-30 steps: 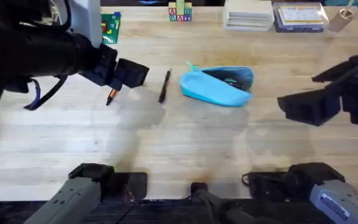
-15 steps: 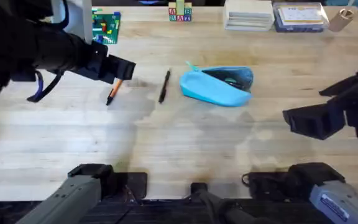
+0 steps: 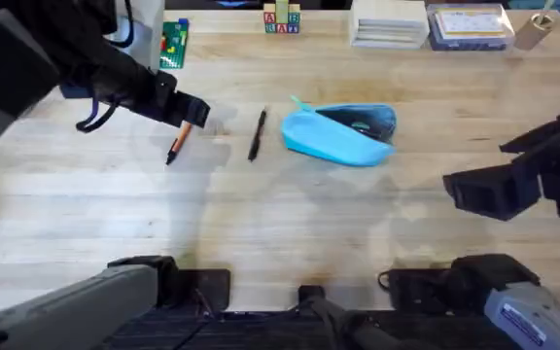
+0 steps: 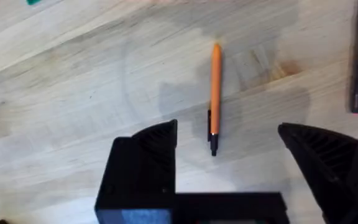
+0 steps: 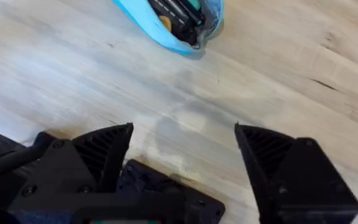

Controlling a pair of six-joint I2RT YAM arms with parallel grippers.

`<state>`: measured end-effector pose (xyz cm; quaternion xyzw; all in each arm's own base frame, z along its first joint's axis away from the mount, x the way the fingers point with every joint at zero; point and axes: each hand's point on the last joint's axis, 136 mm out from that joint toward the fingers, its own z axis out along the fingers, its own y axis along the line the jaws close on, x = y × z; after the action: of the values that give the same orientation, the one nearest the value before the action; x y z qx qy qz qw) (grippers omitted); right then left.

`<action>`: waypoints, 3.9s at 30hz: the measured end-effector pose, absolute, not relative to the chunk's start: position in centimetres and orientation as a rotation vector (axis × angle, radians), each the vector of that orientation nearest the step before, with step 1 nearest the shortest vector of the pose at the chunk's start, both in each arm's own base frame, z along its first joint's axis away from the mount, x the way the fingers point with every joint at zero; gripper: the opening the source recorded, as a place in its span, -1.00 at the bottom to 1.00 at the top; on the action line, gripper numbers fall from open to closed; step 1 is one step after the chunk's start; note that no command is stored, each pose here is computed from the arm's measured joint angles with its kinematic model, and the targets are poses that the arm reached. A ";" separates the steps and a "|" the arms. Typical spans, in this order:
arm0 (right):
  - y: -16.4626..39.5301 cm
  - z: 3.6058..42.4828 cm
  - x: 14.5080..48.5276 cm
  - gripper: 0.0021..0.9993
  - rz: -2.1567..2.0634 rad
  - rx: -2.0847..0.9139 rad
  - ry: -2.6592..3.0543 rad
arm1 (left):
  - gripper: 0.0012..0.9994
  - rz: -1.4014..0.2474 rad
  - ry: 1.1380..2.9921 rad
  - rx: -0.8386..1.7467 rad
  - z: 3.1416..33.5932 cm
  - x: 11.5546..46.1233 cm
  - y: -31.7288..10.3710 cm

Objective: Unzip the bag, pick up the pens from the table one at a time and place them inside, then zip the bag closed.

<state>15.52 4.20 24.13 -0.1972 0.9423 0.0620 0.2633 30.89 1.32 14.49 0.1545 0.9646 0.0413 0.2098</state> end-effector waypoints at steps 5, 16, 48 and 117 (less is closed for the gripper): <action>4.2 24.1 15.5 1.00 0.165 -0.533 2.549 | 0.98 0.103 2.717 0.484 12.5 31.9 1.2; 4.2 24.1 15.5 1.00 0.165 -0.533 2.549 | 0.98 0.064 2.840 0.536 8.0 32.2 1.2; 4.2 24.1 15.5 1.00 0.165 -0.533 2.552 | -0.38 -0.021 2.934 0.566 3.6 32.9 0.7; 4.1 24.1 15.5 1.00 0.165 -0.532 2.552 | -0.92 -0.280 2.217 1.349 24.1 34.7 -22.9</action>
<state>15.47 4.15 24.09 -0.1967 0.9429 0.0609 0.2617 34.74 -22.91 24.14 0.4987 0.8195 -0.1034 0.2627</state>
